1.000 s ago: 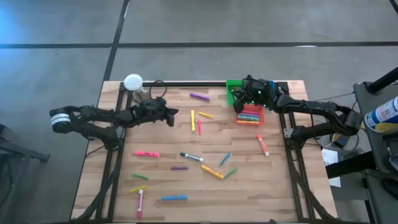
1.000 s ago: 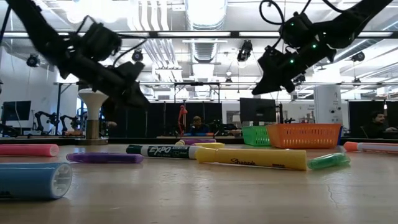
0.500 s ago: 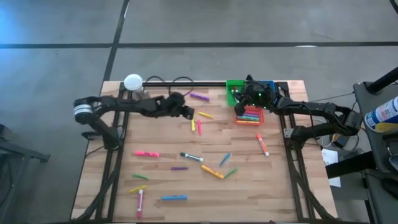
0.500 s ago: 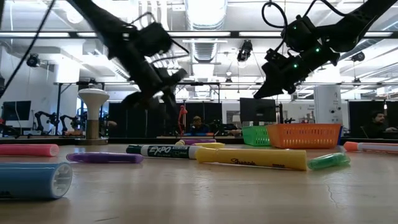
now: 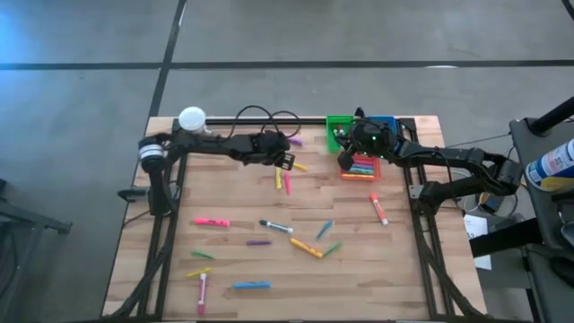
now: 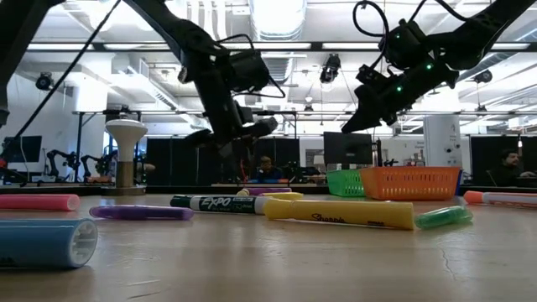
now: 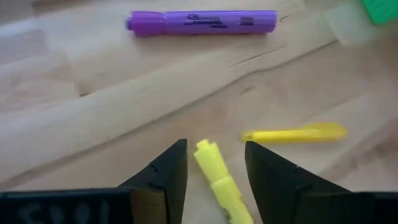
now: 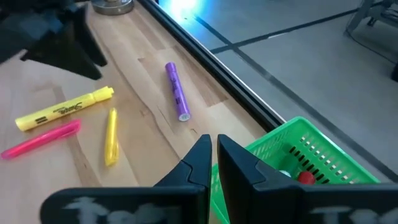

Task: Pick & Place Markers
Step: Put the top yellow highlighter pen into the orange bin, then put the violet pen into the blue bin

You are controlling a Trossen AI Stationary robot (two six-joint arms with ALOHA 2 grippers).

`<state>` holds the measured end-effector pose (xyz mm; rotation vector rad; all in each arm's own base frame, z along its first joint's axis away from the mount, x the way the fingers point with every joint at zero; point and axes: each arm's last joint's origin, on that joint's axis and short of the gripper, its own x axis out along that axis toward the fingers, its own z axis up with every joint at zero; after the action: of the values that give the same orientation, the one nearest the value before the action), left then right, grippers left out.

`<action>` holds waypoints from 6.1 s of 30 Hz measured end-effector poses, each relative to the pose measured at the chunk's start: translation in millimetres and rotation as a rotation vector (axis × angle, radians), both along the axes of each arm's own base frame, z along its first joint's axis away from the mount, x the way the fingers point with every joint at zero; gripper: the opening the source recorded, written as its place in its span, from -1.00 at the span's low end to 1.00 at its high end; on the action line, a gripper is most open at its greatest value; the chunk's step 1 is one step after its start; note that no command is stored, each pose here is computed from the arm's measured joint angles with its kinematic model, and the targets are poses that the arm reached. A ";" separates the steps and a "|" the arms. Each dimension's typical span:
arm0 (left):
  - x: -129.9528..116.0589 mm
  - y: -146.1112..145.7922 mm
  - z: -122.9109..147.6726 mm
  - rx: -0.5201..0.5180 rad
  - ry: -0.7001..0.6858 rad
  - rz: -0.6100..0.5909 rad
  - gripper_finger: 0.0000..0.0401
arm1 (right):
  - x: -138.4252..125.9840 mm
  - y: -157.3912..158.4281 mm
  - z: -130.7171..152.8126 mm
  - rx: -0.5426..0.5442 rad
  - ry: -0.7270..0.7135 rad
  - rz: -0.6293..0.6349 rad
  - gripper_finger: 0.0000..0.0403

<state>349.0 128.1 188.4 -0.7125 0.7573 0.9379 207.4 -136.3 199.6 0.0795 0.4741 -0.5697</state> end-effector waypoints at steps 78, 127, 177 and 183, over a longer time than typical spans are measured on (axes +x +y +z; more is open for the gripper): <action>-82.0 -47.2 66.5 0.789 -1.168 -0.683 -0.69 | 85.8 54.8 26.6 0.189 -0.649 0.488 -0.09; -123.8 -54.1 46.5 0.813 -1.043 -0.670 -0.44 | 48.8 48.0 57.6 0.085 0.275 0.373 -0.67; -128.5 -50.3 7.1 0.676 -0.750 -0.581 -0.85 | -15.5 31.3 -10.0 0.193 0.347 0.212 -0.68; -111.3 -50.8 9.1 0.542 -0.572 -0.668 -0.91 | -19.3 43.9 -22.4 0.093 0.057 0.225 -0.88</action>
<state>237.8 77.3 197.5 -0.1885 0.1747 0.2650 188.1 -92.4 177.2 0.0975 0.5567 -0.3300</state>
